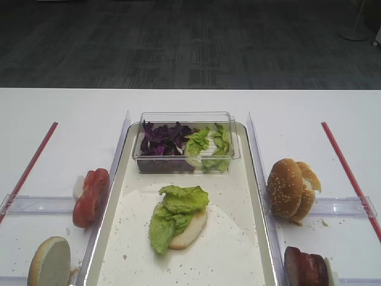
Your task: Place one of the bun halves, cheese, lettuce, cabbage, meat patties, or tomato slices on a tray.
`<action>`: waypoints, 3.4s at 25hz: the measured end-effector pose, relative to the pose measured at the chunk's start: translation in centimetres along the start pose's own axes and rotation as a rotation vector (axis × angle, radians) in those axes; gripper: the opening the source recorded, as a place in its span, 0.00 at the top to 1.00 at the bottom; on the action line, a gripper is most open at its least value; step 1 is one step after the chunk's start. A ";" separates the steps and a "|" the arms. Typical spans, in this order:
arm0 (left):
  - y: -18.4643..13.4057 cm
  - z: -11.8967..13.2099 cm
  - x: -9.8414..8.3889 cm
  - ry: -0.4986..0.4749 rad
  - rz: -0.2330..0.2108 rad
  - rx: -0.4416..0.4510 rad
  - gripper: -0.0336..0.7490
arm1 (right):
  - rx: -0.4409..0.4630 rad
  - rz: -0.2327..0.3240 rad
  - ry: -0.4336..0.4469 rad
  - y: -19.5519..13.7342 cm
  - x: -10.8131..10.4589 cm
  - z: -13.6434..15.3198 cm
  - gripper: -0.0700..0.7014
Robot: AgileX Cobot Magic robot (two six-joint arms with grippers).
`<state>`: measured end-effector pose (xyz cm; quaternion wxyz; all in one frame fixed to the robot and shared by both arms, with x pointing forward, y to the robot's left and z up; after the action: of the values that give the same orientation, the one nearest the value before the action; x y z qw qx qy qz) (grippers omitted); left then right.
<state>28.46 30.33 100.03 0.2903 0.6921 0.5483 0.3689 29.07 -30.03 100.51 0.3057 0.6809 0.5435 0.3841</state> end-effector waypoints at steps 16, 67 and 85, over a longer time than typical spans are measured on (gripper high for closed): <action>0.0 0.0 0.0 0.000 0.000 0.000 0.33 | 0.000 0.000 0.000 0.0 0.0 0.0 0.17; 0.0 0.0 0.0 0.000 0.000 0.000 0.33 | 0.000 0.000 0.000 0.0 0.0 0.0 0.17; 0.0 0.0 0.0 0.000 0.000 0.000 0.33 | 0.000 0.000 0.000 0.0 0.0 0.0 0.17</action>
<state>28.46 30.33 100.03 0.2903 0.6921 0.5483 0.3689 29.07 -30.02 100.51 0.3055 0.6809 0.5435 0.3842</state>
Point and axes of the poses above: a point on each arm's last joint axis where the gripper is mounted, z pointing out along that axis toward the gripper, x along the wrist's bending axis when the last joint is at zero, y = z × x, the point moved 7 cm from there along z, pointing out along that axis toward the gripper, and after that the axes turned 14 degrees about z, right-handed, at the moved point
